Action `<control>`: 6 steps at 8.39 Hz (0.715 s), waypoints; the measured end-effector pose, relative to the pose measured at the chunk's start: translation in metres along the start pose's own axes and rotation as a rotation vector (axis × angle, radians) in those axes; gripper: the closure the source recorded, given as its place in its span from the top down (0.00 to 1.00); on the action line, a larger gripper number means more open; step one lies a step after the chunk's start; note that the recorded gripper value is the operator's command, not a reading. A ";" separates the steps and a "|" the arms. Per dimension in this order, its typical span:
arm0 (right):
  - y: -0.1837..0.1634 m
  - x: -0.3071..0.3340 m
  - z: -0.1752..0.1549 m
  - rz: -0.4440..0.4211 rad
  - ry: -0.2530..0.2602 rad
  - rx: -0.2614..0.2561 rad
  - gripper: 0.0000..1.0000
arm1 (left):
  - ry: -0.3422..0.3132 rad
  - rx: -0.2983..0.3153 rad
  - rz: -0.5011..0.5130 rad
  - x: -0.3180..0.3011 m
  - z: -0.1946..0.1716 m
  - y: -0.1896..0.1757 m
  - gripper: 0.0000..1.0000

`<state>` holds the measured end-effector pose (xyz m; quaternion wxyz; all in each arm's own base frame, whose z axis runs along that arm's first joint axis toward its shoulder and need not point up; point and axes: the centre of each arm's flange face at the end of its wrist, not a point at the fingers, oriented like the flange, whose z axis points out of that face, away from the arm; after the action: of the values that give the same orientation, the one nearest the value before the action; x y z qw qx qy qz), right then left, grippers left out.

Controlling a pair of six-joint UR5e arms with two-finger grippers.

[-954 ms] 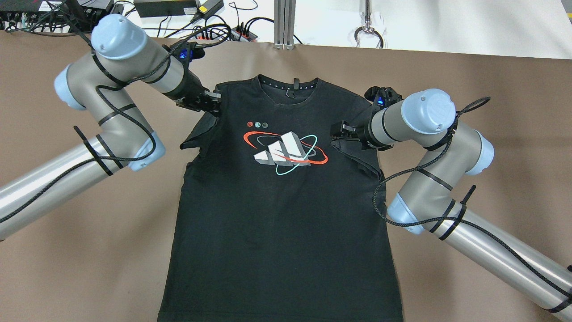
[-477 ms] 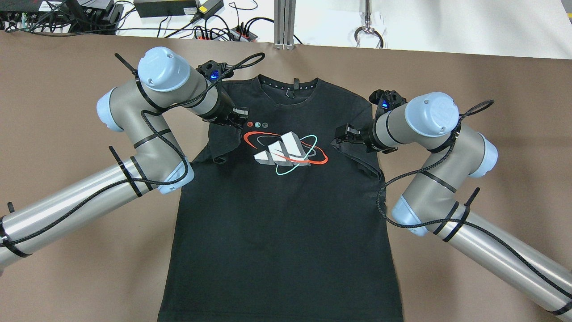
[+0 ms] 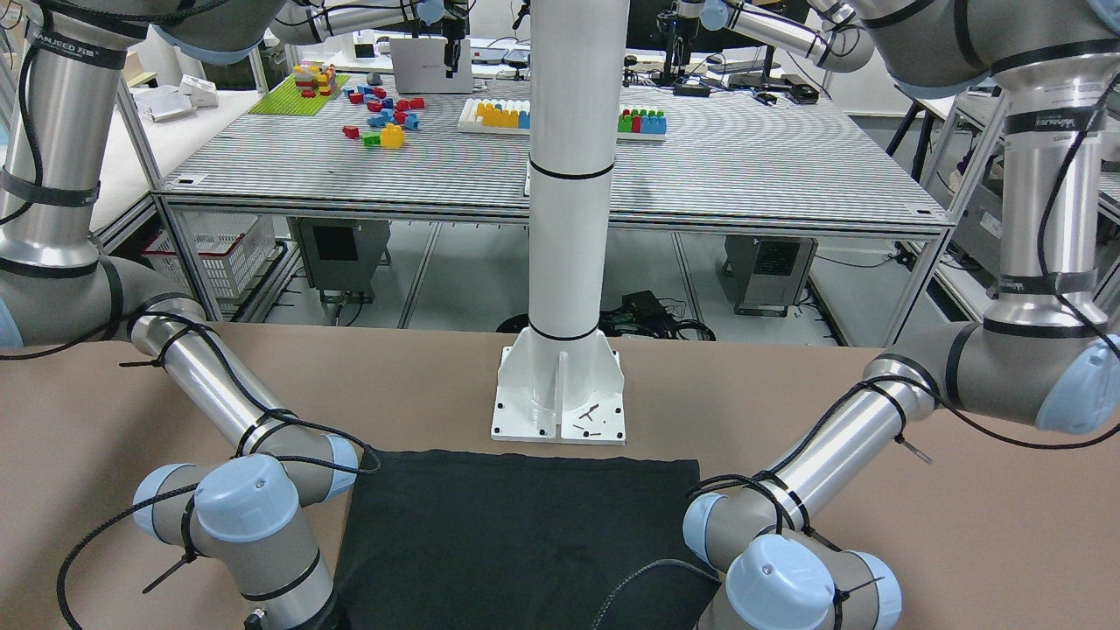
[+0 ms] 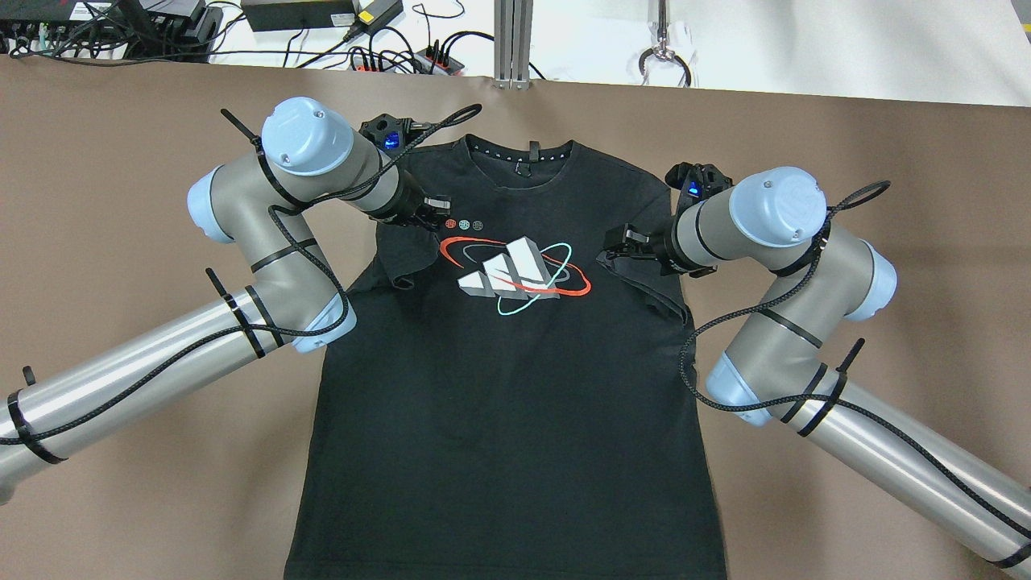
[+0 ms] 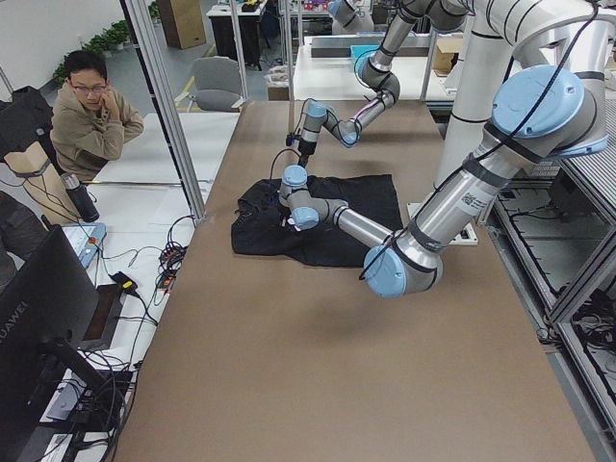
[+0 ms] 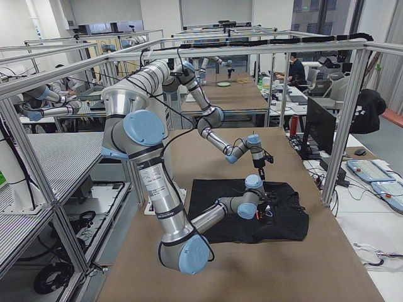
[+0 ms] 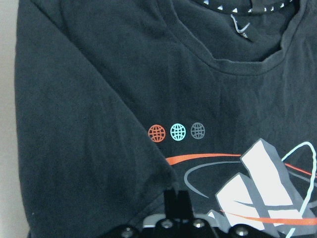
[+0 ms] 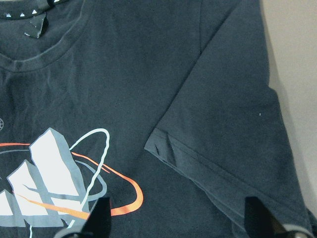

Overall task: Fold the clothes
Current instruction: 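Fold both sleeves inward toward the shirt center with both grippers, then move both grippers down to the hem corners nearest the robot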

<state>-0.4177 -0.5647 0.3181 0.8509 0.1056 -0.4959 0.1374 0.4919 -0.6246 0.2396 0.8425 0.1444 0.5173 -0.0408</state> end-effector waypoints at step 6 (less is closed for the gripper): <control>0.099 -0.012 0.005 0.119 0.039 0.049 0.94 | 0.039 0.075 -0.118 -0.006 -0.027 0.074 1.00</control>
<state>-0.4607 -0.4742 0.3144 0.8479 0.0942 -0.4811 0.2019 0.4821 -0.5463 0.2483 0.8225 0.1459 0.5392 -0.1069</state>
